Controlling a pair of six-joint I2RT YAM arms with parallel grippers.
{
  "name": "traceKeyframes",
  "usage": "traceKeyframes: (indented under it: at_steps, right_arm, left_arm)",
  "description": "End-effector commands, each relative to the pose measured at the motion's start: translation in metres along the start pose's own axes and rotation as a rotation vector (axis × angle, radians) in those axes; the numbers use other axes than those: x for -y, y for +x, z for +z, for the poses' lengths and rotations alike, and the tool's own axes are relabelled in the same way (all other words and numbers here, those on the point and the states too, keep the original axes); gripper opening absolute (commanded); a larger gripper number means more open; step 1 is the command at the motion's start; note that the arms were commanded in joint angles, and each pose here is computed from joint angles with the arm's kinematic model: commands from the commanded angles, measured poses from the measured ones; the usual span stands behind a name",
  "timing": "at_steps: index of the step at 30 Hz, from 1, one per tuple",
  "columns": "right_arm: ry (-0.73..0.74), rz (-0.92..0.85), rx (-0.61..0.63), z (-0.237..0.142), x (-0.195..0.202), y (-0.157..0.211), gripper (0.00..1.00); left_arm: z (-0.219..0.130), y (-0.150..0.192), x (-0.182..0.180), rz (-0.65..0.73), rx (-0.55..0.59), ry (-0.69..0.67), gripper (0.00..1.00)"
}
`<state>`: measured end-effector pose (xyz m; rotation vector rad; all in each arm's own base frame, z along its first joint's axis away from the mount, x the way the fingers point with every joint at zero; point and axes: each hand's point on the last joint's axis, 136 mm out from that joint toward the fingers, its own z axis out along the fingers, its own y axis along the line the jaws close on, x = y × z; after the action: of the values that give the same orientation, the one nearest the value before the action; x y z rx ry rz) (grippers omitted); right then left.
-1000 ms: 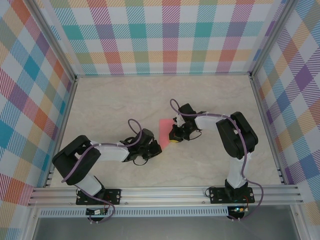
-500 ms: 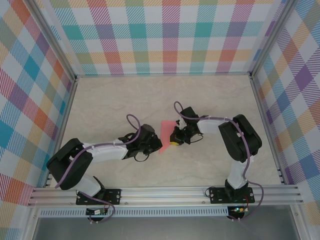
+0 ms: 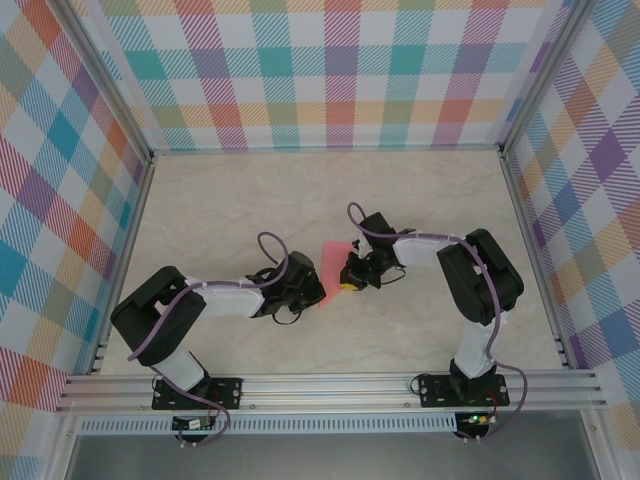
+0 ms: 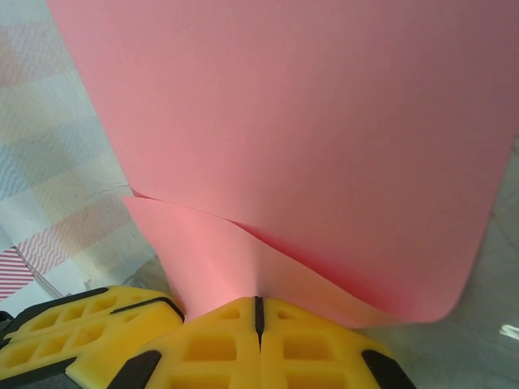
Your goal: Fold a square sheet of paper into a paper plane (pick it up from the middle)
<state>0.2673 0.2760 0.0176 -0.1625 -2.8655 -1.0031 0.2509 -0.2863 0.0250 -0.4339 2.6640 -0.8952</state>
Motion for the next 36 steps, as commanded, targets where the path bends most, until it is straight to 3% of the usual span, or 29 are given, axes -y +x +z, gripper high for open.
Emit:
traceKeyframes:
  at_steps: [1,8,17,36]
  right_arm:
    - [-0.010,-0.051,0.016,-0.009,-0.013,-0.002,0.01]
    - [-0.091,-0.179,0.027,-0.018,-0.041,0.002,0.01]
    - [-0.060,-0.197,-0.051,0.008,-0.032,0.025,0.01]
    - [0.040,-0.161,-0.073,0.030,-0.001,0.024,0.00]
  left_arm:
    - [0.006,0.014,-0.008,-0.011,-0.030,-0.016,0.04]
    - [0.006,0.019,-0.024,-0.003,-0.038,-0.085,0.03]
    - [0.004,0.016,-0.020,0.012,-0.032,-0.084,0.02]
    - [-0.008,0.024,0.020,0.033,-0.067,0.082,0.02]
